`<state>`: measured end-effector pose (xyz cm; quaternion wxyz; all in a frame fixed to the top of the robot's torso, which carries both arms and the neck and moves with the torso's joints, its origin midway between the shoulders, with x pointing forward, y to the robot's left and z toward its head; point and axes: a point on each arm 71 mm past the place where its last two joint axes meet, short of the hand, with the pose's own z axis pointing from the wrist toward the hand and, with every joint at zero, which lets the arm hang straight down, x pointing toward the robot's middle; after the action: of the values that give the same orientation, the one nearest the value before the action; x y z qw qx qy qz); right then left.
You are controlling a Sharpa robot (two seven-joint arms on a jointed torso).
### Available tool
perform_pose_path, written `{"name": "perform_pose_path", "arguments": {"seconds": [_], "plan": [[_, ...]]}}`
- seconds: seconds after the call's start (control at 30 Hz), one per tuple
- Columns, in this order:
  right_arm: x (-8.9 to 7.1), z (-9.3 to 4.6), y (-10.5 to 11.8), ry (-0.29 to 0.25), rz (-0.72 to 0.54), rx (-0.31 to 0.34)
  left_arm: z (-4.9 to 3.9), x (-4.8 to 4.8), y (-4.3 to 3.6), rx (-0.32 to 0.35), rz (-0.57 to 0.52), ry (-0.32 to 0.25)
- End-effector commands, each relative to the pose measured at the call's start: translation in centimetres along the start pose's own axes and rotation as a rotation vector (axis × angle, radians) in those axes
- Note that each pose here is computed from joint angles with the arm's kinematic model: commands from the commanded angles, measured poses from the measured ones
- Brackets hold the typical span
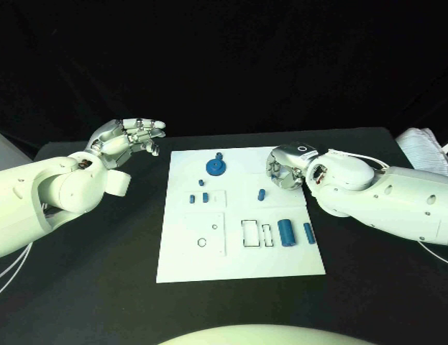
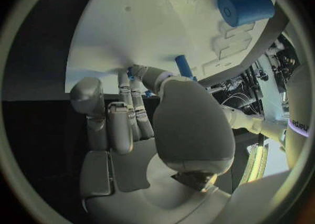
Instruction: Assemble the parts on the task board
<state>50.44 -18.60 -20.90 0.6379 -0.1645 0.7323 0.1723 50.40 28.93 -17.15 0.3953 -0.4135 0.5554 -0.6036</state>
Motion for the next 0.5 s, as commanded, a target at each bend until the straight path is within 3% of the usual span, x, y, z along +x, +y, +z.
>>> {"name": "perform_pose_path", "arguments": {"seconds": [0.03, 0.5], "plan": [[1.25, -0.21, 0.37, 0.03, 0.005, 0.011, -0.02, 0.18, -0.09, 0.005, -0.004, 0.02], [0.56, -0.46, 0.43, -0.061, 0.022, 0.025, -0.05, 0.09, -0.11, 0.005, -0.003, 0.017]]}}
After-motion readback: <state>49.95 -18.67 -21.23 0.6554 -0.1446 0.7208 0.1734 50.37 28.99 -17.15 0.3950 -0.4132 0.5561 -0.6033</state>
